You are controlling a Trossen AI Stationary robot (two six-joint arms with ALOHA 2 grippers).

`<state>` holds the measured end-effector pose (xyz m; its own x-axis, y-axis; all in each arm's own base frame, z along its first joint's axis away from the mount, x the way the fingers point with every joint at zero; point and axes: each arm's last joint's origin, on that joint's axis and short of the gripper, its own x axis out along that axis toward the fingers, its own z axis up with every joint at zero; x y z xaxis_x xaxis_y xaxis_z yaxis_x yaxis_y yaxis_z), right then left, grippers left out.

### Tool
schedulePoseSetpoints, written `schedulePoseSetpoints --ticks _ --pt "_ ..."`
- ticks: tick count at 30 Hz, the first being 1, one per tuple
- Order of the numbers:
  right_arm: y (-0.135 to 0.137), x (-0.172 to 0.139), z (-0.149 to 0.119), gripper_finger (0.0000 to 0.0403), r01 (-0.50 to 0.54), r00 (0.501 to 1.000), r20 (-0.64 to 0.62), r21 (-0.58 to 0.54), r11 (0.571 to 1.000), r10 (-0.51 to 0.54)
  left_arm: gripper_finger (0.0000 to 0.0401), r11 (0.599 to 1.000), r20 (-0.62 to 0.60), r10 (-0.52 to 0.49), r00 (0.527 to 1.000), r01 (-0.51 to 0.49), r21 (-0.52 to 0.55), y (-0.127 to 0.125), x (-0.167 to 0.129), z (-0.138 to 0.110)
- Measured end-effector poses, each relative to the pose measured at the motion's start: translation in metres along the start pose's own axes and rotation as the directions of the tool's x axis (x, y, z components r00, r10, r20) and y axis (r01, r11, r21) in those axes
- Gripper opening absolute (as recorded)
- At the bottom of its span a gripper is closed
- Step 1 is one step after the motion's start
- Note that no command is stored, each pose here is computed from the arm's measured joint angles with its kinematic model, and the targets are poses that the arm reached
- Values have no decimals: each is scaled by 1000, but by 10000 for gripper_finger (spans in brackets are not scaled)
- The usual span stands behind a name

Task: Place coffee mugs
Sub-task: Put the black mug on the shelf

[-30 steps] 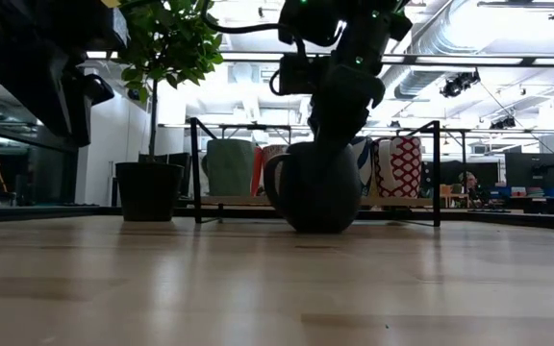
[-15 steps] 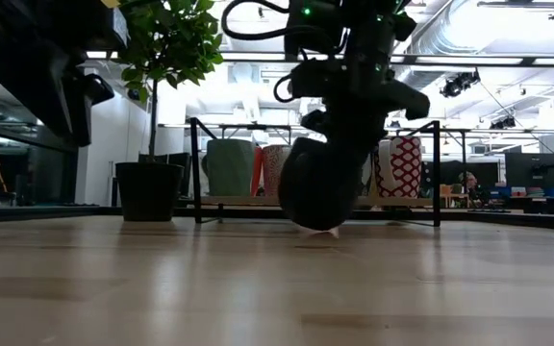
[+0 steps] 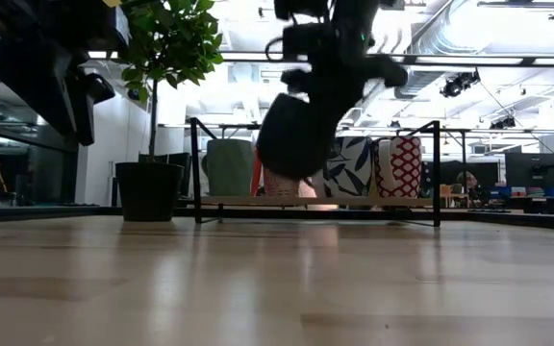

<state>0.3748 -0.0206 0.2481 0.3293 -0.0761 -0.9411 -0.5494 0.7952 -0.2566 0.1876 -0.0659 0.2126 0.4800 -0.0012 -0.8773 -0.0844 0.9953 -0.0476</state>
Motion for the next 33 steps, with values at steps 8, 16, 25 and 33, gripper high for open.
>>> schedulePoseSetpoints --ticks 8,16,25,33 --pt "-44 -56 -17 0 -16 1000 25 60 998 14 150 1000 30 -13 999 13 -4 -1 0 3" --pt "-63 -52 -26 0 -59 993 102 32 998 55 150 999 51 -21 998 20 27 -2 0 5" --pt "-78 -16 -37 0 -102 994 31 -2 995 102 150 1000 53 -22 998 22 18 -2 0 5" --pt "-90 -8 -49 0 -100 994 34 20 995 99 150 1000 56 -24 998 23 17 -2 0 5"
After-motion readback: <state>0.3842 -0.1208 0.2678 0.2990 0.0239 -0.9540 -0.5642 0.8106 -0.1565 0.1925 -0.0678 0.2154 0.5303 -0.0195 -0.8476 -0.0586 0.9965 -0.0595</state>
